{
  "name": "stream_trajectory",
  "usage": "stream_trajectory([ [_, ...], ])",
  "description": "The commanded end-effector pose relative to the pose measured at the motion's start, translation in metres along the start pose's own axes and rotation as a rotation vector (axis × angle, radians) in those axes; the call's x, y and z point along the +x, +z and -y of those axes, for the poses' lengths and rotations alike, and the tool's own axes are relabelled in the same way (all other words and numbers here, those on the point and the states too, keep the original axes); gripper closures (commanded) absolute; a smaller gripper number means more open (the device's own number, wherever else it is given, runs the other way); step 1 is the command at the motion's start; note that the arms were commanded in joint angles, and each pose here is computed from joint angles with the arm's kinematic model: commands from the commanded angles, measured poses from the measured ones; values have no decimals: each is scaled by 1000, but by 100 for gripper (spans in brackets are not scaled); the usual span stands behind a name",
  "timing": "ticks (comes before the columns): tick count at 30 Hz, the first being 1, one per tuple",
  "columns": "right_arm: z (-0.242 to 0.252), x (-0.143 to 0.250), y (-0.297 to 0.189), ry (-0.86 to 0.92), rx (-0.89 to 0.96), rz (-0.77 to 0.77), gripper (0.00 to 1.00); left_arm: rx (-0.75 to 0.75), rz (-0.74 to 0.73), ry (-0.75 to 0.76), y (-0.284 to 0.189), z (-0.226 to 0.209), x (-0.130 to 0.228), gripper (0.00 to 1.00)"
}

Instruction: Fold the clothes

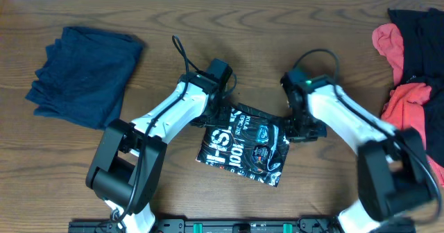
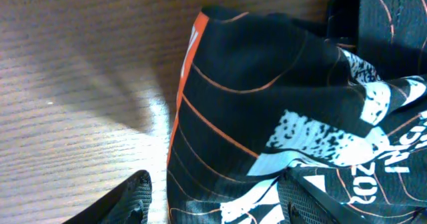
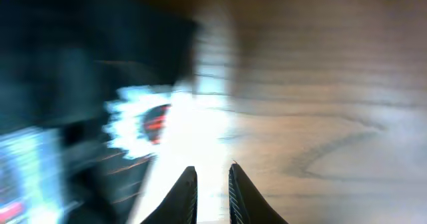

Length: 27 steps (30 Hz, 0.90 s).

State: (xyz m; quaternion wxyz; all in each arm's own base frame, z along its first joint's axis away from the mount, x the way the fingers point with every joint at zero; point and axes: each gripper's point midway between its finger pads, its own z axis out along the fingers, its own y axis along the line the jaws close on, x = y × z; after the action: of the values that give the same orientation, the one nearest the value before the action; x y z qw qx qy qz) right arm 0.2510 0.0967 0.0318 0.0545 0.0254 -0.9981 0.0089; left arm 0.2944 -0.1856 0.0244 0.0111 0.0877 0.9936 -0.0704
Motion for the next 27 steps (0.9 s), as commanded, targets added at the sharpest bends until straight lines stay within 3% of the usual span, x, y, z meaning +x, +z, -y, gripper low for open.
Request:
stream_trajectory([
  [1, -53, -2, -36, -156, -306, 91, 81, -16, 60, -12, -10, -7, -15, 35],
  [5, -93, -6, -57, -254, -486, 164, 76, -2, 98, -15, -11, -6, -24, 33],
  [12, -116, 11, -34, -330, -458, 75, 76, -13, 62, -28, -2, -10, -14, 32],
  [20, -77, 37, 19, -237, -157, -131, 85, -44, -32, -39, 19, -23, 20, 32],
  [27, -32, 30, 30, -95, 83, -130, 85, -52, -56, -43, 25, -27, 30, 32],
])
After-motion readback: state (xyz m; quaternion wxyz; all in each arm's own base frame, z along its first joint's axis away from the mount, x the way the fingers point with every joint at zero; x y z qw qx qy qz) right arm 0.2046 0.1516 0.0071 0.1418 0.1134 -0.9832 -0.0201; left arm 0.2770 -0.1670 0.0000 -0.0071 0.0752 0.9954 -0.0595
